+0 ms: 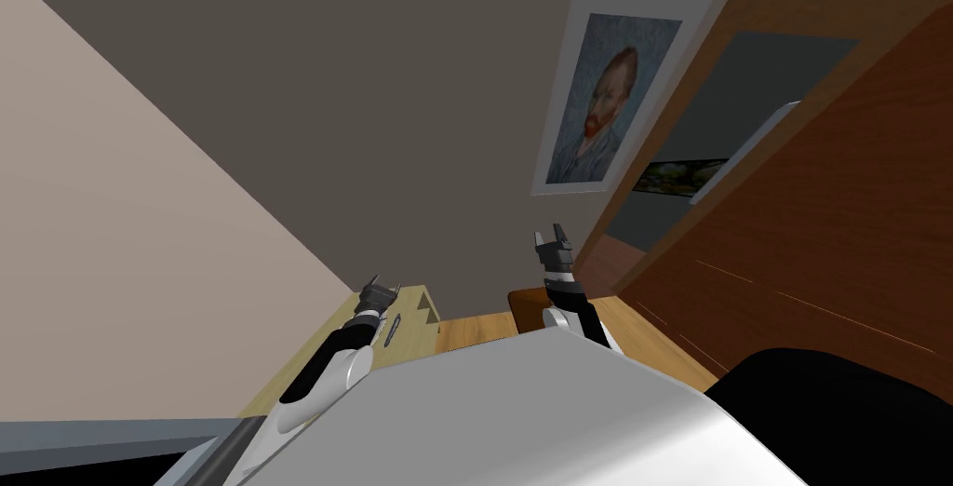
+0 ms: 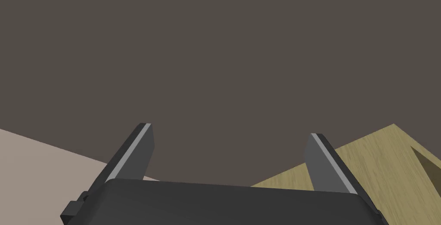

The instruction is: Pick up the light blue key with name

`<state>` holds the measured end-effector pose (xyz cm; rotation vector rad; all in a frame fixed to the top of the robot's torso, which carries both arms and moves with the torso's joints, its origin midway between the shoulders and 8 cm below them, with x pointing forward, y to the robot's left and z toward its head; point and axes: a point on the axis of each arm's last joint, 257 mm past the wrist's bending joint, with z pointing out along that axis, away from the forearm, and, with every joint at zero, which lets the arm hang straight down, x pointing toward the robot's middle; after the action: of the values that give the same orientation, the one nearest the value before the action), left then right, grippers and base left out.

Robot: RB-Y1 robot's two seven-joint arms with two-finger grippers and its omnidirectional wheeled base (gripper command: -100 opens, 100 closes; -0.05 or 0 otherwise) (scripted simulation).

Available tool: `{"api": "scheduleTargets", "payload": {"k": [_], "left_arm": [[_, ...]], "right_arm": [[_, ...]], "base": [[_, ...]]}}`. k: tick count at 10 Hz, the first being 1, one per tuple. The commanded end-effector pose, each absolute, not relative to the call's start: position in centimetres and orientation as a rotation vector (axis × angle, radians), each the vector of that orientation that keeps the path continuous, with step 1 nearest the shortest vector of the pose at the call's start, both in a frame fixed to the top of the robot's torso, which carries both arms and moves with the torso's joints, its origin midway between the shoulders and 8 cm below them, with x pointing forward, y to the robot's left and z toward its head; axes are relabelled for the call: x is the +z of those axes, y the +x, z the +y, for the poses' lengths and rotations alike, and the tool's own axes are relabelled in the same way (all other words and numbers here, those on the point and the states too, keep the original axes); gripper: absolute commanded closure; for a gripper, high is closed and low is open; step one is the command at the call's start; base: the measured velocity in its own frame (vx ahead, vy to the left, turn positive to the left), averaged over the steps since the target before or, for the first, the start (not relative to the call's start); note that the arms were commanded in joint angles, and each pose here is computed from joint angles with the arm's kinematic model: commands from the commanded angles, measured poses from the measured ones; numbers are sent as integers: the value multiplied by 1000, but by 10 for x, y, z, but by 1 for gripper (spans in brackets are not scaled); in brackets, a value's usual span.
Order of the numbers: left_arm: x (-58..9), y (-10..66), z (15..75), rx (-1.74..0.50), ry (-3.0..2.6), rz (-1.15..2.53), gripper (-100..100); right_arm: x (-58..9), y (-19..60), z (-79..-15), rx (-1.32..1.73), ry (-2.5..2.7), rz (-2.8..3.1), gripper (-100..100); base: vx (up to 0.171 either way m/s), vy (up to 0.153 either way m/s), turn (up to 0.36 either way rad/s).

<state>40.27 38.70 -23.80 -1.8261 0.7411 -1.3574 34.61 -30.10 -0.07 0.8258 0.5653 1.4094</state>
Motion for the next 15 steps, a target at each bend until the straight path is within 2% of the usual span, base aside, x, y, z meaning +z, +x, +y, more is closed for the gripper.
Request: {"api": "scheduleTargets", "payload": {"k": [1,8,15], "left_arm": [[-259,398,393,-1337,-1920,717,-100],[-316,379,405,-1266,-2171,638,-100],[-400,333,410,-1112,-2556,443,-100]], "right_arm": [[-1,346,-301,1409,826,565,0],[-1,346,-301,1409,826,565,0],[-1,346,-301,1409,826,565,0]], "base": [[40,14,26],[35,9,12],[40,20,3]]}}
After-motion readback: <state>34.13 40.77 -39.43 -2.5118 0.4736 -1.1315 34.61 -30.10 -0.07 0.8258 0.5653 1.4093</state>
